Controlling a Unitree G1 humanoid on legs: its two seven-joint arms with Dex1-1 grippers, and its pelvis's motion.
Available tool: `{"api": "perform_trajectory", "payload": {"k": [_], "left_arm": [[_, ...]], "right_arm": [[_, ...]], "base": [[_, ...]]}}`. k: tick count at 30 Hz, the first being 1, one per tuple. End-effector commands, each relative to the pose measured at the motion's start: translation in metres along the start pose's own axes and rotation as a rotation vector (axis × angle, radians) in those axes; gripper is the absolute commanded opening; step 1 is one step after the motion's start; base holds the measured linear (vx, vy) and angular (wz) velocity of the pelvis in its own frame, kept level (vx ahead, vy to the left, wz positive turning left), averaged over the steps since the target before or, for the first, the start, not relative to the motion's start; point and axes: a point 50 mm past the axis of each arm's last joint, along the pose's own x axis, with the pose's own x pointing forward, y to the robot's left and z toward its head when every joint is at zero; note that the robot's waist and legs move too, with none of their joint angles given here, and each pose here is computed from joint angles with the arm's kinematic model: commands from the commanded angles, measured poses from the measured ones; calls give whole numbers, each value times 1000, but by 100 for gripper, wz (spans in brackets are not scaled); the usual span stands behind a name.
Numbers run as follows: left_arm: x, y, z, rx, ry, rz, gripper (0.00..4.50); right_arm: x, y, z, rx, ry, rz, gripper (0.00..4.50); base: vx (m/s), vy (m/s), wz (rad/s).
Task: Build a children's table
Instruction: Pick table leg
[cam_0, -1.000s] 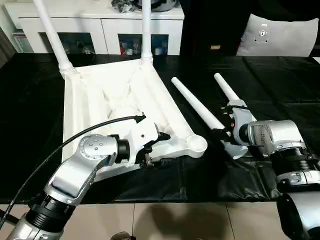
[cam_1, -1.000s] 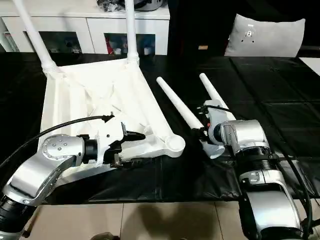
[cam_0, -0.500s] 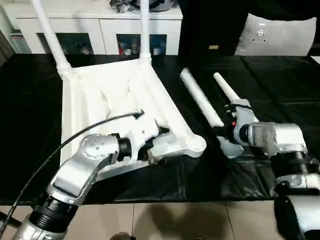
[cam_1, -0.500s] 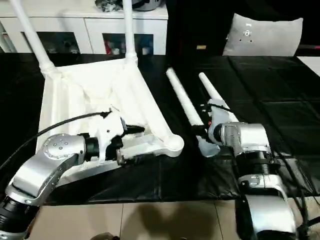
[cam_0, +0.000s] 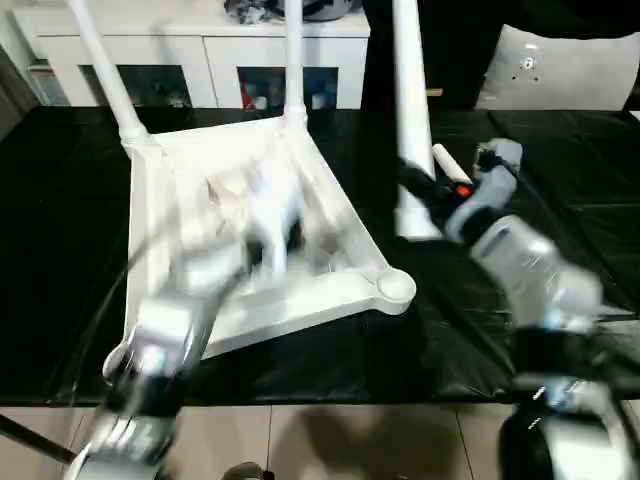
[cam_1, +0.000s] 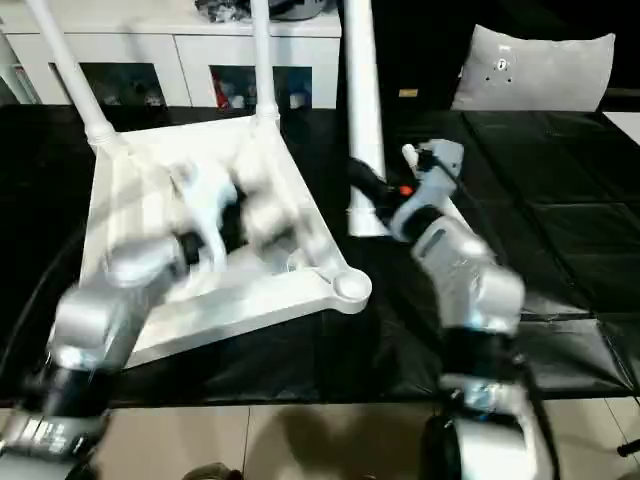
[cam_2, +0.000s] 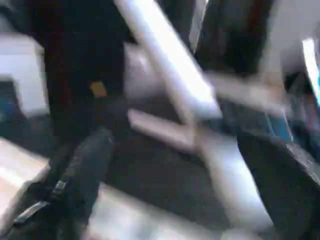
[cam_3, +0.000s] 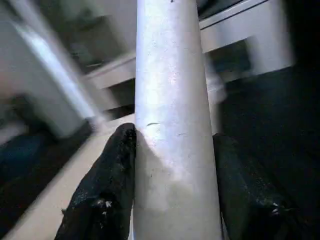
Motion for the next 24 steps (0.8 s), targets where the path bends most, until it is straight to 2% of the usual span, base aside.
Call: {"api": "perform_trajectory", "payload": {"k": [1, 3, 6, 7, 12, 20, 23, 24], "left_arm": [[3, 3, 5, -122, -53, 22, 450], [12, -3, 14, -232, -117, -4, 450], [17, -6, 16, -272, -130, -20, 450], [21, -9, 18, -308, -141, -32, 450], [25, -19, 24, -407, -175, -88, 450], [23, -26, 24, -437, -168, -122, 450], [23, -27, 25, -410, -161, -113, 450], [23, -27, 25, -388, -160, -103, 450]], "right_arm": [[-1, 20, 5, 59, -54, 179, 188], [-5, 33, 0, 136, -94, 330, 188], [-6, 38, -3, 163, -96, 385, 188], [-8, 43, -7, 190, -91, 443, 188], [-10, 50, -16, 205, -54, 496, 187], [-12, 54, -20, 204, -46, 512, 187], [-10, 54, -23, 161, -32, 494, 187], [-6, 52, -25, 94, -24, 447, 187]], "base": [[0, 0, 0], [0, 0, 0], [0, 0, 0], [0, 0, 0], [0, 0, 0], [0, 0, 0], [0, 0, 0], [0, 0, 0]]}}
